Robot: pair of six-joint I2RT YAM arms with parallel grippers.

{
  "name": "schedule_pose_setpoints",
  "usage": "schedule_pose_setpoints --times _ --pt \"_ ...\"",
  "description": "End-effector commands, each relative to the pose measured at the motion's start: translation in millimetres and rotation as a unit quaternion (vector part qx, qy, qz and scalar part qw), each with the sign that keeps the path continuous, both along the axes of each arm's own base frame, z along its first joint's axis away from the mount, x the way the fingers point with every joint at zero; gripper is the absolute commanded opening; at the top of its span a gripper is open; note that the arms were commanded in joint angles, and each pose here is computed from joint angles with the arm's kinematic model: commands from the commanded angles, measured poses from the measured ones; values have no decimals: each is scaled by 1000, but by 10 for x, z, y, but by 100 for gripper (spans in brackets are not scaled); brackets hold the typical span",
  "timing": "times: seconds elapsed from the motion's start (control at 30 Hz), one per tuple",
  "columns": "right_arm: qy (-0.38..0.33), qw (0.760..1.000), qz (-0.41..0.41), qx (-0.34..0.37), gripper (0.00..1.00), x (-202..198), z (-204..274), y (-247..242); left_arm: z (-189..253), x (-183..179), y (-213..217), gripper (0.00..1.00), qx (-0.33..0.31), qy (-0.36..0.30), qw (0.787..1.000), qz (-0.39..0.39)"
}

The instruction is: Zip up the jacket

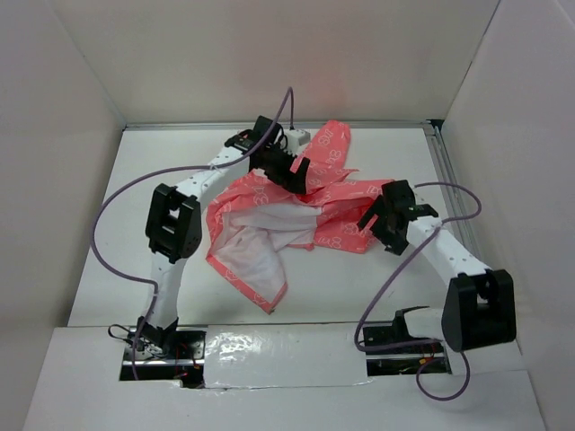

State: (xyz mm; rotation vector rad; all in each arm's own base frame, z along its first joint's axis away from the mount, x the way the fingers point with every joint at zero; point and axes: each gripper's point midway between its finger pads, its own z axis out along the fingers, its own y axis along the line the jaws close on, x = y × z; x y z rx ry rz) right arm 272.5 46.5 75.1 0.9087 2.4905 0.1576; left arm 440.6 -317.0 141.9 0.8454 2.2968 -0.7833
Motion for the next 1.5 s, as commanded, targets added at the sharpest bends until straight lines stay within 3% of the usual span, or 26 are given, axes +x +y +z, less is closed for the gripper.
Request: schedule_pose_setpoints --times 0.0,0.1,0.13,0.17,0.2,0.23,0.27,0.3,0.33,0.37,0.4,0.5,0.7,0.77,0.9,1.0,1.03,1.07,1.13,1.2,1.23,1.27,1.3,1.37,1.47 --pt "18 999 -36 -3 100 178 -166 -54 307 -23 53 99 -5 -62 997 -38" --pt "23 999 -35 14 100 248 -260 -11 173 -17 113 97 19 -66 997 -27" --pt "22 999 -28 26 96 318 -294 40 113 -4 140 89 28 -61 998 -19" --pt "24 999 -26 30 93 344 -316 59 104 24 169 65 33 -59 998 -6" --pt "37 999 -27 29 88 350 -386 63 94 55 222 48 37 -56 998 7" --pt "33 999 -30 25 65 426 -355 50 134 92 253 24 36 -61 997 20" --pt "43 998 -34 20 54 443 -415 34 168 157 334 0 35 -60 997 44" --pt "35 999 -37 18 37 525 -374 17 193 179 399 0 30 -45 996 71" --pt "32 999 -39 15 27 565 -367 2 297 207 456 0 22 -47 995 85" --pt "27 998 -47 12 5 614 -362 -37 367 277 615 0 13 -46 993 110" --pt "18 998 -58 9 0 706 -314 -102 434 294 695 0 0 -39 991 131" --pt "0 996 -90 -21 0 882 -184 -374 782 282 1065 0 -39 -49 982 181" --pt "-23 988 -139 -57 0 1095 50 -985 930 78 1767 9 -73 -39 959 270" --pt "-31 988 -141 -60 0 1194 127 -1093 909 -52 1946 5 -85 -21 946 313" --pt "-41 986 -149 -61 0 1466 264 -1413 629 -421 2349 0 -102 62 893 434" --pt "-38 988 -134 -70 0 1751 356 -1496 413 -855 2288 0 -121 126 846 504" --pt "-56 987 -129 -74 0 1927 506 -1514 466 -981 2302 0 -125 109 836 523" --pt "-49 988 -126 -71 0 1966 499 -1512 189 -1179 2242 0 -121 136 832 525" --pt "-50 988 -122 -76 0 2207 475 -1537 250 -1446 2031 0 -175 148 836 498" --pt "-20 992 -106 -70 0 2308 291 -1506 -39 -1861 1772 0 -195 208 842 459" --pt "-40 991 -101 -72 0 2474 447 -1517 -81 -2000 1689 0 -206 215 851 433" --pt "-31 993 -85 -76 0 2495 433 -1445 -163 -2257 1604 15 -217 233 857 406" --pt "-24 995 -65 -71 0 2552 336 -1371 -171 -2391 1517 40 -223 236 867 377" --pt "-51 996 -30 -74 0 2698 508 -1195 -131 -2669 1374 99 -231 234 891 314" --pt "-98 993 27 -59 22 2758 840 -887 13 -2767 1292 99 -211 206 917 270"
